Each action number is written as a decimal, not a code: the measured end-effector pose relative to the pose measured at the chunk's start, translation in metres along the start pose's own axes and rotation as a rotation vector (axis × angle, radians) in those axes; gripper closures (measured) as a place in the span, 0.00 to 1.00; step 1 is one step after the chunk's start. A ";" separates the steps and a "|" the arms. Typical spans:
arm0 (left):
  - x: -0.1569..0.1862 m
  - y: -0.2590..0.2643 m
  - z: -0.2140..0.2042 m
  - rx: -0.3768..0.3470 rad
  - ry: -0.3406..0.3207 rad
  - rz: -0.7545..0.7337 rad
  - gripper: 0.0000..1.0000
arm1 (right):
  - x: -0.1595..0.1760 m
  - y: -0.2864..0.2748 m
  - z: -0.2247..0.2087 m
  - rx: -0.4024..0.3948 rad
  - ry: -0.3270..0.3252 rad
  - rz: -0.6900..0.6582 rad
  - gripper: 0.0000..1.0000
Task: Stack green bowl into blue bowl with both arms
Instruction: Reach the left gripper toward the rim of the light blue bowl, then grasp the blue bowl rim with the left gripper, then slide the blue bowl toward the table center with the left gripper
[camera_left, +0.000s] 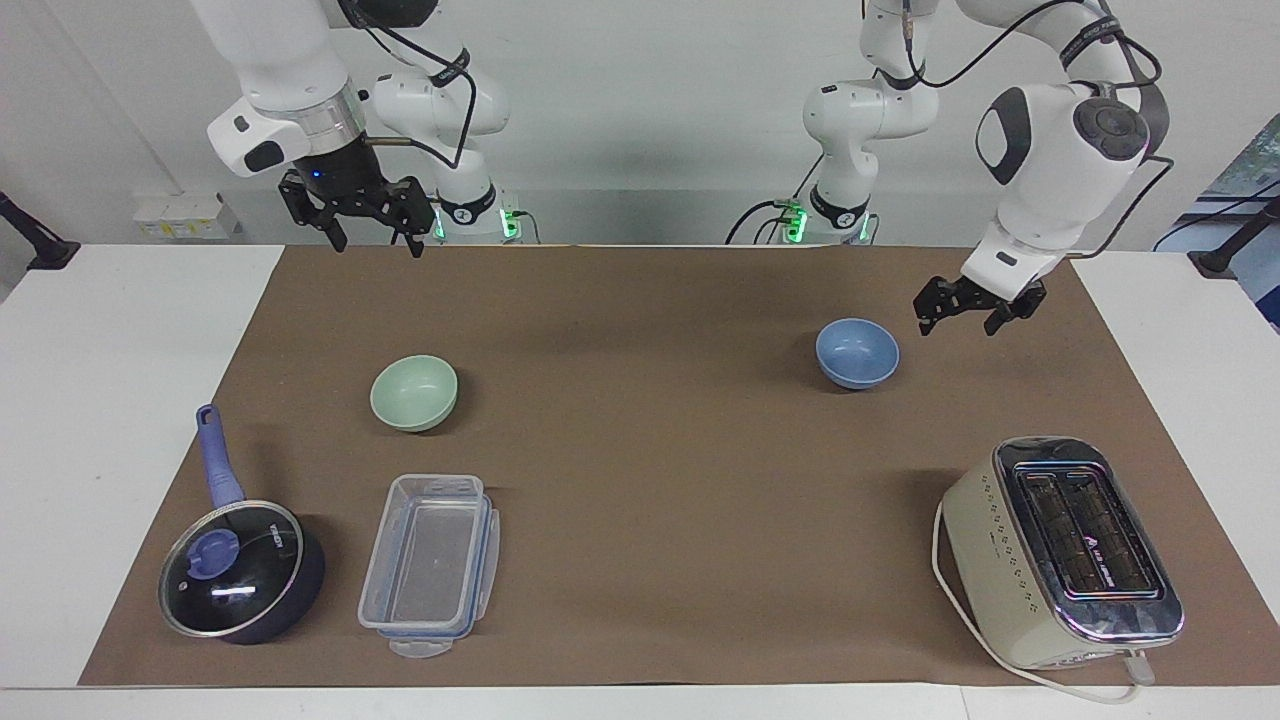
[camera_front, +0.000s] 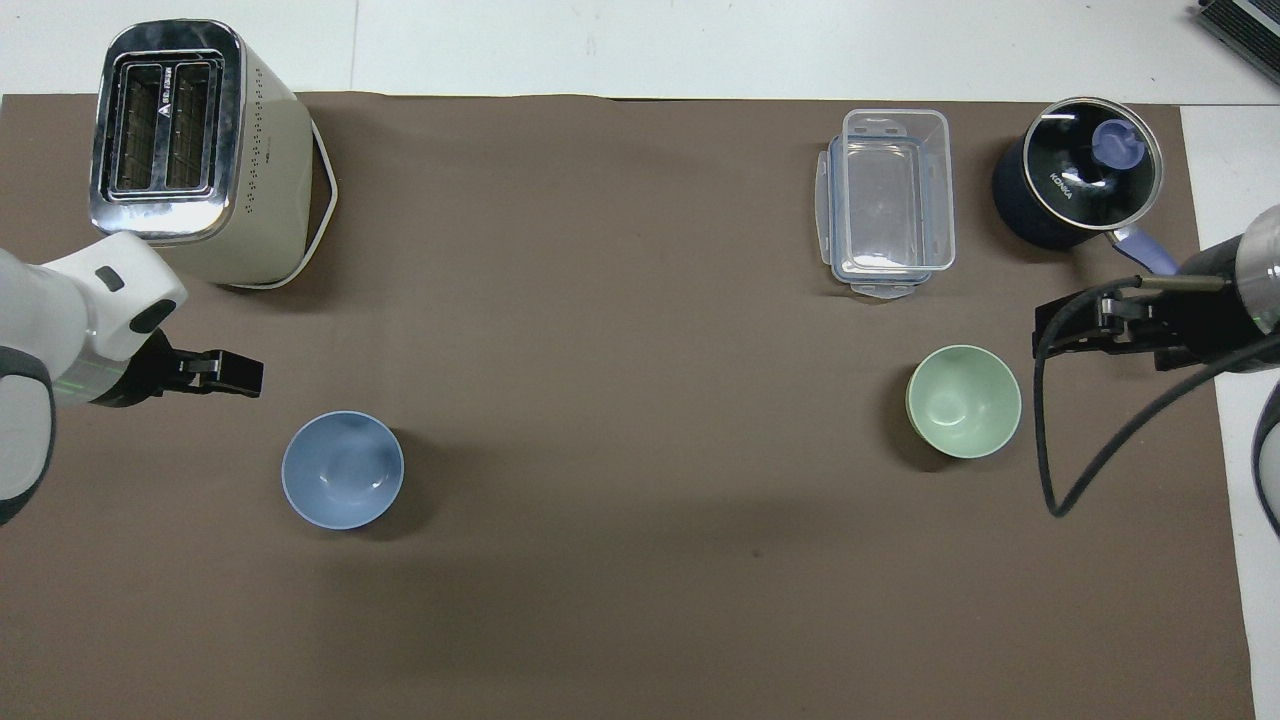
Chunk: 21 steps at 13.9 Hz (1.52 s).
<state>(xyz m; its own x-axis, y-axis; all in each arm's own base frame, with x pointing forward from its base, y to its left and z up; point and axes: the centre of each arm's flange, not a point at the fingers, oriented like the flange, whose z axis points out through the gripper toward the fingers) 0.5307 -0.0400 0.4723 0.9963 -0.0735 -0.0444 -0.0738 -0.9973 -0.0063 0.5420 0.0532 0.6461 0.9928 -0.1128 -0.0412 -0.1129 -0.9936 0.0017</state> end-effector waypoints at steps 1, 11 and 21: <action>-0.002 0.001 0.013 0.000 -0.002 0.003 0.00 | 0.000 0.000 0.000 0.000 0.000 0.000 0.00; -0.035 0.036 0.134 -0.001 0.044 0.030 0.00 | 0.000 0.000 0.000 0.000 0.000 0.000 0.00; -0.023 0.040 0.134 -0.009 0.065 0.021 0.92 | 0.000 0.000 0.000 0.000 0.000 0.000 0.00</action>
<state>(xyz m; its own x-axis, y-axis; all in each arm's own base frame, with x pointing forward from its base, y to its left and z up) 0.4992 -0.0766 0.3392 0.9953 -0.0943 0.0211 -0.0944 -0.9955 0.0029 0.5420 0.0532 0.6461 0.9928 -0.1129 -0.0413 -0.1129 -0.9936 0.0017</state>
